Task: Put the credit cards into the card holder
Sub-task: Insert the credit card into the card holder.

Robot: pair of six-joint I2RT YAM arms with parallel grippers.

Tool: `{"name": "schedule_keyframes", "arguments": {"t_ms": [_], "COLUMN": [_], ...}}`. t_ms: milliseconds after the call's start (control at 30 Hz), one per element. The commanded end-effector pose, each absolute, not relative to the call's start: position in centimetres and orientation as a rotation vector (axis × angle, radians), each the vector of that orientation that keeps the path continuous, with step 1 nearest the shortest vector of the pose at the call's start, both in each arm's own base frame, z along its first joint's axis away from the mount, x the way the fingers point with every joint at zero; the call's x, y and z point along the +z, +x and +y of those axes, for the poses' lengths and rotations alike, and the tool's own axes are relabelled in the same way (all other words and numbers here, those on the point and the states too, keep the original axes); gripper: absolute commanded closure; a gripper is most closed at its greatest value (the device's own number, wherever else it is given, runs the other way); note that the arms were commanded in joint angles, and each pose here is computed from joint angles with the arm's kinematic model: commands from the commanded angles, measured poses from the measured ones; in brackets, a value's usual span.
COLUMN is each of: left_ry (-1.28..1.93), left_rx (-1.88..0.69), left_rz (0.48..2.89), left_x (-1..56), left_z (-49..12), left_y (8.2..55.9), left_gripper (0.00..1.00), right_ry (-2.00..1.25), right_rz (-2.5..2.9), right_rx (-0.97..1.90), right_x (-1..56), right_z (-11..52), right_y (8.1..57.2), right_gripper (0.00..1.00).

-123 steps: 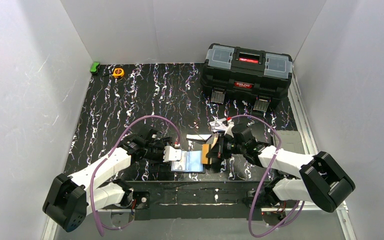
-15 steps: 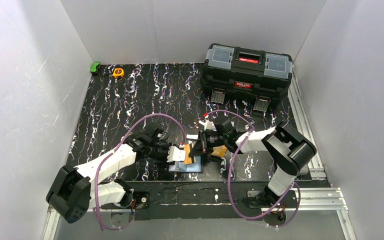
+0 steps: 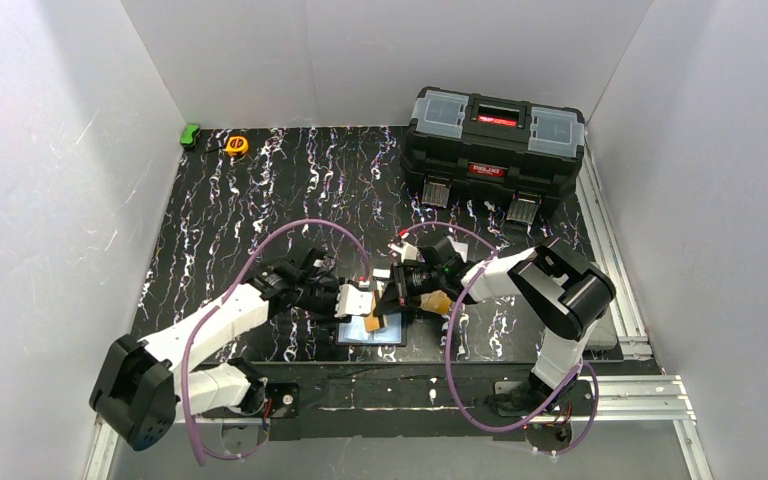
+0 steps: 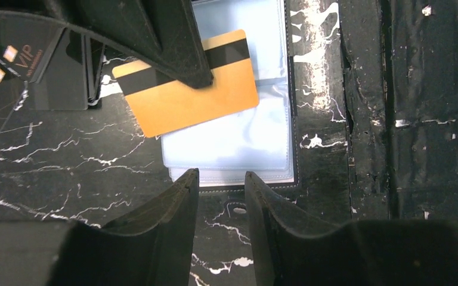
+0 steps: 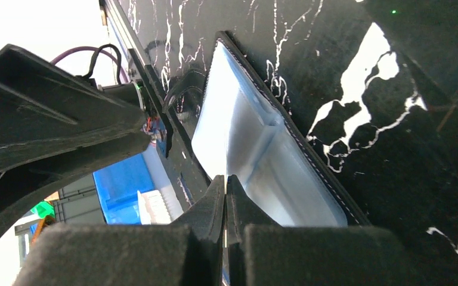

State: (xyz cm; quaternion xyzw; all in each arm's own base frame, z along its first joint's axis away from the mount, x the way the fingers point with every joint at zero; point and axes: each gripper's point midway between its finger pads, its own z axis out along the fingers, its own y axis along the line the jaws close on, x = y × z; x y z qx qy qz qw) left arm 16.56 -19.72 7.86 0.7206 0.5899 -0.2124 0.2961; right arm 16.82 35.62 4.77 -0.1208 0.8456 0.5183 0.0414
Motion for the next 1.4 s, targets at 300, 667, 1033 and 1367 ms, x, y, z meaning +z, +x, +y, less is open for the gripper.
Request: {"name": "schedule_keyframes", "arguments": {"t_ms": [300, 667, 1033, 1367], "left_ry": [2.055, 2.112, 2.142, 2.128], "left_rx": [-0.658, -0.644, -0.647, -0.633], "left_rz": [1.542, 1.524, 1.488, 1.489], "left_x": [4.0, 3.3, 2.9, 3.2], "left_z": [-21.1, -20.2, -20.2, -20.1], "left_y": [16.1, 15.1, 14.3, 14.2], "left_gripper": [0.69, 0.71, 0.73, 0.74], "right_ry": [-0.372, -0.352, -0.384, -0.433], "right_rz": [2.563, 2.671, 2.715, 2.714], "right_rx": [1.582, 1.619, 1.648, 1.646], "right_x": [5.9, 5.2, 5.2, 5.3], "right_z": [34.6, 32.9, 32.9, 34.3], "right_y": [16.7, 15.2, 14.4, 14.7], "right_gripper": [0.99, 0.99, 0.99, 0.99]}}
